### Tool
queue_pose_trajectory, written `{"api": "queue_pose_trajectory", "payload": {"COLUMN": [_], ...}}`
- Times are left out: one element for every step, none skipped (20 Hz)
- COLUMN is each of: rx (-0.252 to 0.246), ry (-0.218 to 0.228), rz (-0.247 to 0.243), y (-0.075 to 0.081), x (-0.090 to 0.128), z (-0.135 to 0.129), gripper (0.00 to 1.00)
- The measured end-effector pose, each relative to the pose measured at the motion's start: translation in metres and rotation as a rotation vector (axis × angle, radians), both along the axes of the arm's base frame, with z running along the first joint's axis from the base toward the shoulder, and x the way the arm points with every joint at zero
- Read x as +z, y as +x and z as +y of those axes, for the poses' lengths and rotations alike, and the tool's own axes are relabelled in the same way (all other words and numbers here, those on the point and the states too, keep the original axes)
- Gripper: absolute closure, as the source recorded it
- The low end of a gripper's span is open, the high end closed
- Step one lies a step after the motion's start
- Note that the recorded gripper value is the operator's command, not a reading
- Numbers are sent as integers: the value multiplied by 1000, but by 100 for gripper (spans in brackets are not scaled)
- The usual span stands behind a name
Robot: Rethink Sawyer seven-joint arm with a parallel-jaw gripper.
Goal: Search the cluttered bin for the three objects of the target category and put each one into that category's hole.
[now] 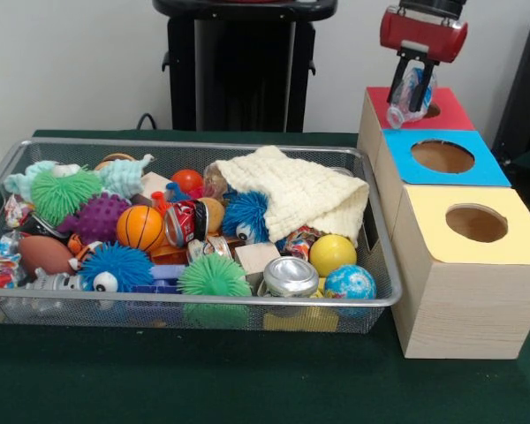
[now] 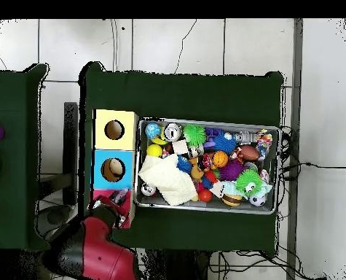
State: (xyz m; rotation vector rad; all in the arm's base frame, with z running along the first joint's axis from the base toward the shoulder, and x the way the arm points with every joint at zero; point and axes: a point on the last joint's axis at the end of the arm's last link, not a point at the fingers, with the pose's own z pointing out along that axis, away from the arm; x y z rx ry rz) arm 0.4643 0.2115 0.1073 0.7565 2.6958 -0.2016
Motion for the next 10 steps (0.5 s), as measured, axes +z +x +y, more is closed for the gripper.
{"api": "queue_pose_trajectory", "payload": {"rx": [-4, -8, -13, -20, -24, -31, -34, -38, -40, -42], "ry": [0, 0, 1, 3, 3, 4, 5, 5, 5, 4], "rz": [-4, -7, -11, -15, -17, -22, -26, -29, -33, -36], "y": [1, 1, 2, 4, 5, 8, 10, 12, 14, 16], "x": [0, -1, -1, -1, -1, -1, -2, -2, -2, -3], "z": [3, 6, 8, 10, 11, 12, 13, 14, 15, 16], "gripper": [100, 100, 100, 100, 100, 100, 100, 100, 100, 100]}}
